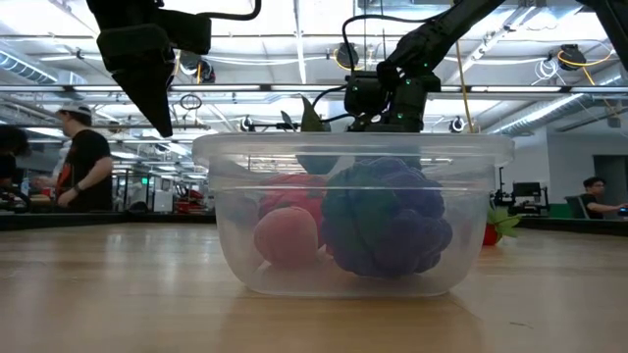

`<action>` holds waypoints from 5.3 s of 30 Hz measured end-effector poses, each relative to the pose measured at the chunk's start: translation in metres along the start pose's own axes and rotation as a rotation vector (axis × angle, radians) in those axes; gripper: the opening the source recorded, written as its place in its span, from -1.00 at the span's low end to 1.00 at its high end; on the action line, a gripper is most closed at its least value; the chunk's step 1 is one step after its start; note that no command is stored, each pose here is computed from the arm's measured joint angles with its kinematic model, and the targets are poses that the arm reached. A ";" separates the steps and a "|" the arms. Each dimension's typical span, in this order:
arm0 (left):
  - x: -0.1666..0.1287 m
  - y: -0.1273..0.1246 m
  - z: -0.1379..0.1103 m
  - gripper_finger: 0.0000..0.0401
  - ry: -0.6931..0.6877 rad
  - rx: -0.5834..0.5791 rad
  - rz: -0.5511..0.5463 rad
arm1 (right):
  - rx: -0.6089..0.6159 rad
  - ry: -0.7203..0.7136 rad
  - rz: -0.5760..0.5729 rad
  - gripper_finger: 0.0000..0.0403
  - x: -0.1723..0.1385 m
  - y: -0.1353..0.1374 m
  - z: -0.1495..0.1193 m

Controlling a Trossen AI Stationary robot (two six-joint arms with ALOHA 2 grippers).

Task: Pick and placing Produce into tupperware
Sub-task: Put the violet onion into the transparent container

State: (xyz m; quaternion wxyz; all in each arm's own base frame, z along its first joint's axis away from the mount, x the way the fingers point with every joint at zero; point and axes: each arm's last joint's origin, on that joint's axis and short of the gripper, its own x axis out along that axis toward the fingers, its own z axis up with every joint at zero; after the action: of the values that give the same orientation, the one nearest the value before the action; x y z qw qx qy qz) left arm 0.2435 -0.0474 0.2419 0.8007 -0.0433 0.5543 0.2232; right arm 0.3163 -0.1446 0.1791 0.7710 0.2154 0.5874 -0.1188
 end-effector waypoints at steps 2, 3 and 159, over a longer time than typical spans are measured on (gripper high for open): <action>0.000 0.000 0.000 -0.15 0.000 -0.001 0.000 | -0.001 -0.005 0.000 0.68 0.000 0.000 0.000; 0.000 0.000 0.000 -0.15 0.000 -0.002 0.000 | 0.000 -0.004 0.000 0.68 0.000 0.000 0.000; 0.000 0.000 0.001 -0.15 -0.006 -0.012 -0.004 | -0.700 -0.278 0.273 0.04 -0.071 0.264 -0.054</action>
State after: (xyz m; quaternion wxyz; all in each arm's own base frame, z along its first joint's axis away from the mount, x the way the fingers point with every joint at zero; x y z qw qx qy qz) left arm 0.2443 -0.0476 0.2419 0.8025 -0.0484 0.5505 0.2249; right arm 0.3656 0.1079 0.2864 0.8787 -0.0022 0.4483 0.1641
